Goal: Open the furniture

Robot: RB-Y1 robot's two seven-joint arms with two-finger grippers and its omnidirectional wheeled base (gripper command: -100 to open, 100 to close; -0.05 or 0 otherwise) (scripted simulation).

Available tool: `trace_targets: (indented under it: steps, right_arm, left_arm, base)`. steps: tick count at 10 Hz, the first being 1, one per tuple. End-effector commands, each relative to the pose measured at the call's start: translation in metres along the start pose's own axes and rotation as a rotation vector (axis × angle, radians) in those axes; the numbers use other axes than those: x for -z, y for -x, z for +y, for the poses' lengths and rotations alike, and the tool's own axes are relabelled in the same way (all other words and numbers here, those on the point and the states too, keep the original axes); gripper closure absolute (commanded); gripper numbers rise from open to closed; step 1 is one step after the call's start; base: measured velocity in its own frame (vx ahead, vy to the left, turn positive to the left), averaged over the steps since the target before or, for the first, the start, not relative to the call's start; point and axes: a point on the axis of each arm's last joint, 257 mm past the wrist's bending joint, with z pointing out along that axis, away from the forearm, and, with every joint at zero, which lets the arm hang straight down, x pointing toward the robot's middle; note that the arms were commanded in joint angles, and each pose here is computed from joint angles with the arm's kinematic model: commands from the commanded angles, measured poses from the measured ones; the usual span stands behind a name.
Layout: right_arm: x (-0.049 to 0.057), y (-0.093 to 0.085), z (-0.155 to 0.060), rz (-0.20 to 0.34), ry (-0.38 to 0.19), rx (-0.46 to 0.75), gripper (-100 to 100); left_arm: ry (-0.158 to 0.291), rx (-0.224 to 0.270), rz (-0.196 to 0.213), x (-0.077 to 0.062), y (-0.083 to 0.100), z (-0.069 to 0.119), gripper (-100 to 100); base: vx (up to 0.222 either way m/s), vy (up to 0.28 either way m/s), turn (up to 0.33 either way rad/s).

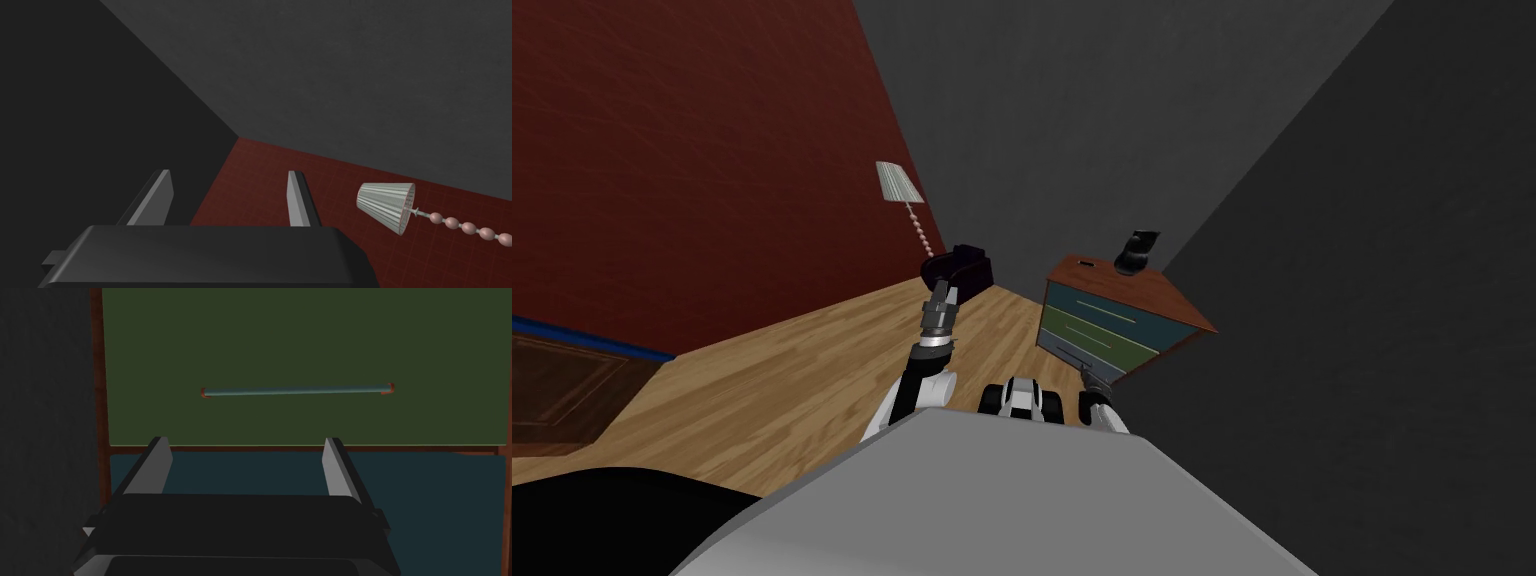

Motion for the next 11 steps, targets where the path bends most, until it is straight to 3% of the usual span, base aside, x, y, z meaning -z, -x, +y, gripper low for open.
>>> trace_targets:
  steps: [1, 2, 3, 5, 6, 11]
  right_arm:
    - [-0.002, -0.009, -0.020, -0.002, -0.082, 0.102, -100]
    - [-0.001, -0.009, -0.026, -0.003, -0.103, 0.105, -100]
    - [-0.001, -0.020, -0.035, 0.004, -0.138, 0.178, -100]
    - [0.000, -0.014, -0.046, -0.012, -0.185, 0.201, -100]
    - [0.001, -0.023, -0.055, -0.008, -0.221, 0.274, -100]
    - [0.009, -0.014, -0.081, -0.049, -0.338, 0.386, -100]
  left_arm:
    - [0.000, 0.000, 0.000, 0.000, 0.000, 0.000, 0]
    - [0.000, 0.000, 0.000, 0.000, 0.000, 0.000, 0]
    - [0.000, 0.000, 0.000, 0.000, 0.000, 0.000, 0]
    - [0.000, 0.000, 0.000, 0.000, 0.000, 0.000, 0]
    - [0.000, 0.000, 0.000, 0.000, 0.000, 0.000, 0]
    - [0.000, 0.000, 0.000, 0.000, 0.000, 0.000, 0]
  base:
    - [0.070, -0.023, 0.120]
    - [0.031, -0.010, 0.007]
    - [0.069, -0.030, 0.170]
    - [0.052, -0.021, 0.047]
    - [0.046, -0.010, 0.160]
    - [0.051, -0.026, 0.065]
